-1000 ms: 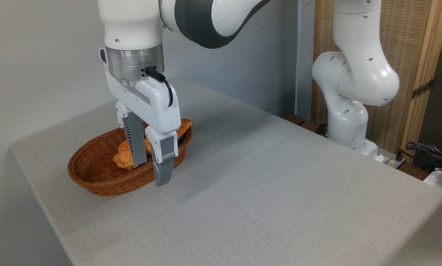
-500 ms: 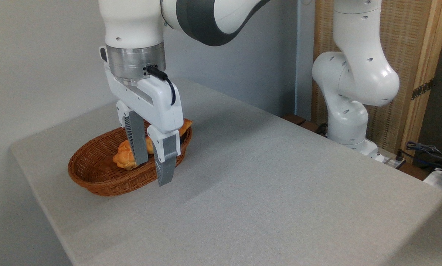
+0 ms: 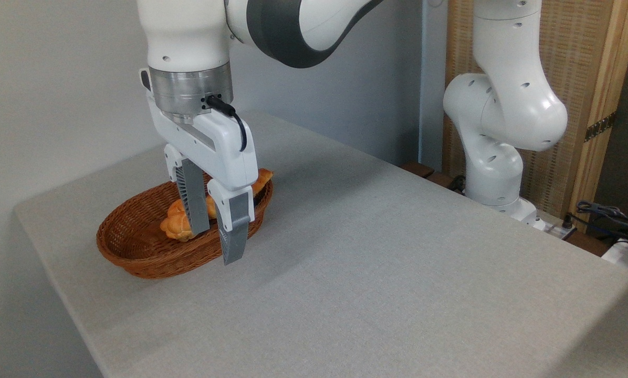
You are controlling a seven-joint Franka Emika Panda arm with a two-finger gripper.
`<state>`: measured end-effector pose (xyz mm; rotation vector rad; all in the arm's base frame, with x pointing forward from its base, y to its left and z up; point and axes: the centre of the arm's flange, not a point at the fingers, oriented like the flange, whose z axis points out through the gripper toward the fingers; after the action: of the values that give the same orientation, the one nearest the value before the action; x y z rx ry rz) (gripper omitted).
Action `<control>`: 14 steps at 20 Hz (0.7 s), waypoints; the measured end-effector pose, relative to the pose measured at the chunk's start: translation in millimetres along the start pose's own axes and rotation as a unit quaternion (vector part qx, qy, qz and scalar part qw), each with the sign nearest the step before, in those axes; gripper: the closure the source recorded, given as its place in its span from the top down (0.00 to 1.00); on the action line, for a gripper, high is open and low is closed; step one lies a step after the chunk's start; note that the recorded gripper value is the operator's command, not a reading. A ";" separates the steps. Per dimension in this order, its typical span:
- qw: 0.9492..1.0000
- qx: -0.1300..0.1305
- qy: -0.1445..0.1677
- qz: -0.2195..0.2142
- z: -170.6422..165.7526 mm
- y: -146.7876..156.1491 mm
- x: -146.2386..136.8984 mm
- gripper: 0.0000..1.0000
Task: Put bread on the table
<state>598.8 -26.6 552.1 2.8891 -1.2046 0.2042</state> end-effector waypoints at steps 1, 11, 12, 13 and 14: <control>1.000 0.000 0.000 0.001 0.1 0.4 0.4 1.00; 1.000 -0.004 0.000 -0.028 1.1 16.5 14.2 1.00; 1.000 -0.007 -0.002 -0.027 1.8 20.3 16.7 1.00; 1.000 -0.009 -0.003 -0.026 2.2 23.5 18.8 1.00; 1.000 -0.010 -0.003 -0.023 2.5 26.8 21.4 1.00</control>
<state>595.0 -60.7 551.0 2.8997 -1.1324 0.1830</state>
